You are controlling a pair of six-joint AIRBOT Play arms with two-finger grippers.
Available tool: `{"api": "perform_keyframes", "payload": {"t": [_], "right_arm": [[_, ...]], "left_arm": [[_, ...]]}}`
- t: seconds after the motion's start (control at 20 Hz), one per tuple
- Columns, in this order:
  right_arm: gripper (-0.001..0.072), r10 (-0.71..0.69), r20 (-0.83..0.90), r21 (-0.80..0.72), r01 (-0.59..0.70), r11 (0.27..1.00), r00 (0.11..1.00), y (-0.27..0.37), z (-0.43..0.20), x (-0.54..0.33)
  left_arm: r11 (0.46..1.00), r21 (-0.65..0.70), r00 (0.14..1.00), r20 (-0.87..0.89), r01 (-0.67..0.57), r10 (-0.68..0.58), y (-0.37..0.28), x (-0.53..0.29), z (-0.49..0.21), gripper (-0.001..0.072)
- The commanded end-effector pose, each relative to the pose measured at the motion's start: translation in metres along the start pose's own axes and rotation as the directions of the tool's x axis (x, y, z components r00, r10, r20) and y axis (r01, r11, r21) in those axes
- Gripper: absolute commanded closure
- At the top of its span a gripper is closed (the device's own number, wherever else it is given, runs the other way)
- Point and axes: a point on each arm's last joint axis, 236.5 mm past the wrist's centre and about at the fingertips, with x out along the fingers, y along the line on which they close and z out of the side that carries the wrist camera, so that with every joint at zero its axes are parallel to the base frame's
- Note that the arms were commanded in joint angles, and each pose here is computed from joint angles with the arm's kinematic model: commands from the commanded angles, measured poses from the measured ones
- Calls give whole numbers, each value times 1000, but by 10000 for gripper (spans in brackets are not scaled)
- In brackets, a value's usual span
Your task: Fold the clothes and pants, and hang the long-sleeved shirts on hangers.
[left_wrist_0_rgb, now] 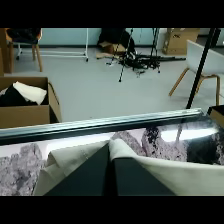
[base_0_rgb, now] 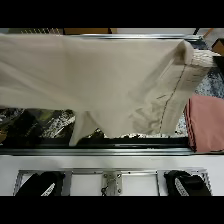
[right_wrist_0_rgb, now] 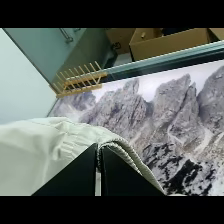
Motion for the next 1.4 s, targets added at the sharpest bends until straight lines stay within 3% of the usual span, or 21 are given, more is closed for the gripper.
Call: {"api": "perform_keyframes", "payload": {"t": [0.0, 0.1, 0.35, 0.5, 0.65, 1.0, 1.2, 1.35], "right_arm": [[694, 88, -8, 112, -86, 990, 996, 24, -2, -7], [694, 107, -93, 174, -90, 981, 990, 20, -17, 12], [694, -17, -382, 229, 113, 967, 924, -57, -76, 95], [694, -131, -521, 169, 252, 953, 844, -130, -118, 152], [694, -291, -533, 86, 393, 915, 794, -211, -141, 197], [694, -416, -510, -17, 474, 880, 753, -280, -148, 214], [694, -472, -640, -224, 441, 869, 606, -300, -181, 177], [695, -501, -708, -287, 445, 848, 498, -321, -221, 153]], "left_arm": [[999, -33, 999, 42, 17, -15, -4, -4, 18, 702], [1000, -22, 1000, -22, -9, 8, -1, 33, 4, 702], [984, 36, 926, -335, -174, 176, 53, 179, -108, 702], [981, -2, 822, -546, -195, 162, 86, 260, -217, 702], [978, -43, 722, -681, -202, 119, 110, 300, -305, 702], [974, -89, 626, -777, -209, 63, 115, 293, -348, 703], [979, 18, 564, -815, -203, 132, 108, 259, -371, 703], [979, 103, 509, -842, -175, 180, 106, 224, -429, 703]]}}
